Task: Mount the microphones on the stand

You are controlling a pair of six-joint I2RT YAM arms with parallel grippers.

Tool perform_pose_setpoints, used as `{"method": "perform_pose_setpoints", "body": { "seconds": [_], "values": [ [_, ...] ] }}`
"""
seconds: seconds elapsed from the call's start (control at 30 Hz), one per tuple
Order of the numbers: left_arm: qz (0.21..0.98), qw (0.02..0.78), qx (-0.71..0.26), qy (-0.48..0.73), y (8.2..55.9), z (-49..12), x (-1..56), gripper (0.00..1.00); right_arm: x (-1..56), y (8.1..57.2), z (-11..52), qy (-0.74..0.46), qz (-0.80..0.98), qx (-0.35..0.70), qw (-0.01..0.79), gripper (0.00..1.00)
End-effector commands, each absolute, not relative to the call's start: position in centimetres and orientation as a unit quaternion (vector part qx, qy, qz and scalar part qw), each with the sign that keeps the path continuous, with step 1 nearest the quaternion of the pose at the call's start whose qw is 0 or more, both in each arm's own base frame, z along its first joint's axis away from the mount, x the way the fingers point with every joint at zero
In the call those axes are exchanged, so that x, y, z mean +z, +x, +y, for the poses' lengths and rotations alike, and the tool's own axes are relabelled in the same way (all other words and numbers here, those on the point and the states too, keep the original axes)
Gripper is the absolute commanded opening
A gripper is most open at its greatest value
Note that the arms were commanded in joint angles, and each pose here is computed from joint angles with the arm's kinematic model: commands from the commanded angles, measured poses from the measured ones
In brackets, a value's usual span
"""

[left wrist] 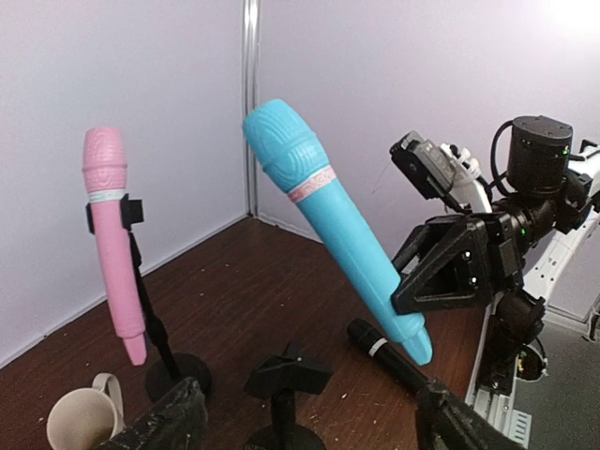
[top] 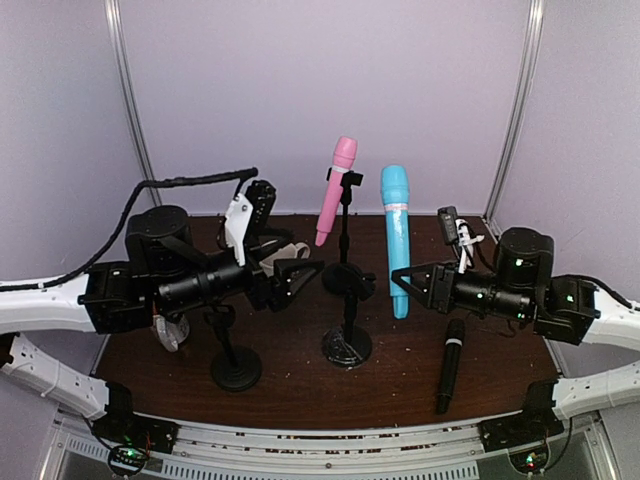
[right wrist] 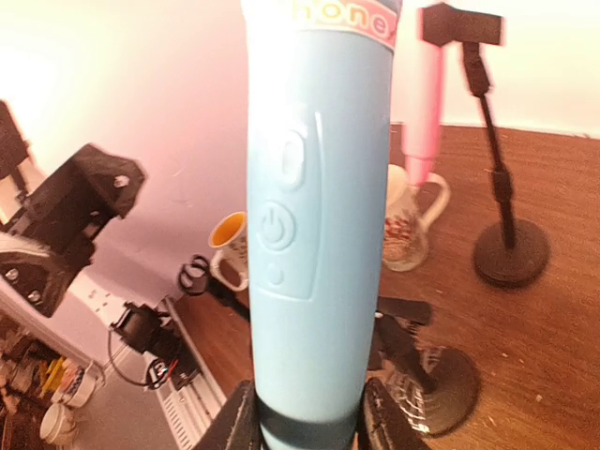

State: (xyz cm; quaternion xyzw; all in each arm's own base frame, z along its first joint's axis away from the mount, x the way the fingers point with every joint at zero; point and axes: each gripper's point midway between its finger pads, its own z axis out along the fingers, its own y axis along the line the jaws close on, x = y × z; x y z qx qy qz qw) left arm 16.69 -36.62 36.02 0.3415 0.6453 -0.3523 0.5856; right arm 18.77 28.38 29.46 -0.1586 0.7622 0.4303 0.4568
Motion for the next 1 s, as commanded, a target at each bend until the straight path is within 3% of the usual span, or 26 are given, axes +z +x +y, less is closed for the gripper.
{"method": "perform_pose_setpoints", "body": {
  "seconds": [0.0,0.33,0.47,0.63,0.7,0.77,0.83,0.97],
  "values": [
    [0.580,0.598,-0.421,0.358,15.2,-39.2,39.9,0.79,34.6,15.3,31.7,-0.269,0.659,0.516,0.477,0.00],
    [0.549,0.576,-0.490,0.356,14.5,-42.8,41.2,0.74,35.8,11.1,35.8,-0.360,0.603,0.567,0.430,0.00],
    [0.553,0.570,-0.496,0.350,15.0,-43.2,40.9,0.60,35.4,10.8,36.7,-0.368,0.602,0.562,0.432,0.00],
    [0.565,0.576,-0.481,0.342,15.7,-42.4,40.3,0.51,34.9,11.5,37.1,-0.357,0.615,0.545,0.444,0.00],
    [0.565,0.576,-0.479,0.346,15.7,-42.4,40.0,0.46,34.6,11.4,37.5,-0.364,0.618,0.539,0.441,0.06],
    [0.564,0.572,-0.478,0.356,15.5,-42.5,39.7,0.41,34.2,11.1,38.0,-0.380,0.623,0.530,0.432,0.17],
    [0.560,0.565,-0.481,0.369,15.1,-42.5,39.5,0.30,33.7,11.0,38.1,-0.387,0.634,0.520,0.422,0.28],
    [0.553,0.555,-0.488,0.385,14.3,-42.0,38.9,0.20,32.8,11.2,37.4,-0.388,0.646,0.504,0.423,0.44]
  ]
}}
